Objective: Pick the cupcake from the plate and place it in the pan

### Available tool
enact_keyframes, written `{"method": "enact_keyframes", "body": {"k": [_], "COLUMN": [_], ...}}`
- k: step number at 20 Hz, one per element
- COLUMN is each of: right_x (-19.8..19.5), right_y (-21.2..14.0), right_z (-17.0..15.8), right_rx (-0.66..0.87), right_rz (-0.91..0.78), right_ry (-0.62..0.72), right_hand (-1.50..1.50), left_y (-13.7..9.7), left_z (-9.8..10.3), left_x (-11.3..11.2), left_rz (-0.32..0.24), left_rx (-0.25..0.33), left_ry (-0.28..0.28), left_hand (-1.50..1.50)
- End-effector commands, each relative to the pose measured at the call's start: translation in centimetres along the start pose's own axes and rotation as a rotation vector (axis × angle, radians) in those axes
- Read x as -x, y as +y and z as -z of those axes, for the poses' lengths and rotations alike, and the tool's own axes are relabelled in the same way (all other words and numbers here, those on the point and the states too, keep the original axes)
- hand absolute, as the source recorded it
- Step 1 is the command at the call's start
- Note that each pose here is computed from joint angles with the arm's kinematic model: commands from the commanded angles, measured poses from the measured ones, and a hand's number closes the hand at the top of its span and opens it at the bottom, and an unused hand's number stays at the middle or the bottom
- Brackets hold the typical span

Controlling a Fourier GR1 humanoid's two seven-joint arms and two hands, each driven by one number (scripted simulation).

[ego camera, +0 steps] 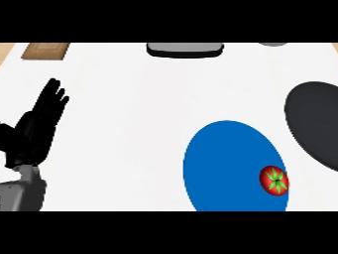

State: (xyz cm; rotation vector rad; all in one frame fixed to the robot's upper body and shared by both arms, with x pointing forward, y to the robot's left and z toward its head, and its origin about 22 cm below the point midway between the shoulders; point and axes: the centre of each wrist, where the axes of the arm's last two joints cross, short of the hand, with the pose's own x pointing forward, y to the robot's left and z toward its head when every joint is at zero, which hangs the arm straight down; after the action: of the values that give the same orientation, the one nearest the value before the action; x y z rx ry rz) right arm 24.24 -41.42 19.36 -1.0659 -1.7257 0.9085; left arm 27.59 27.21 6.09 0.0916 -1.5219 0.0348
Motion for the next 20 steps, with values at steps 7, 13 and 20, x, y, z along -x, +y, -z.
{"method": "enact_keyframes", "body": {"k": [7,13,20], "right_x": [8.1,9.7,10.7], "right_y": [5.8,11.2,13.7], "right_z": [3.3,3.9,3.9], "right_rx": [-0.069,-0.133,-0.286], "right_rz": [0.069,0.050,0.140], "right_ry": [-0.048,-0.053,0.208], "right_hand": [1.50,1.50,-1.50], "left_y": [-1.2,-0.9,-1.4], "left_z": [-0.2,0.9,2.4], "left_x": [1.0,0.2,-0.9], "left_rz": [-0.011,0.008,-0.011], "left_rx": [0.020,0.009,0.015], "left_ry": [0.006,-0.001,0.003], "left_hand": [0.00,0.00,0.00]}}
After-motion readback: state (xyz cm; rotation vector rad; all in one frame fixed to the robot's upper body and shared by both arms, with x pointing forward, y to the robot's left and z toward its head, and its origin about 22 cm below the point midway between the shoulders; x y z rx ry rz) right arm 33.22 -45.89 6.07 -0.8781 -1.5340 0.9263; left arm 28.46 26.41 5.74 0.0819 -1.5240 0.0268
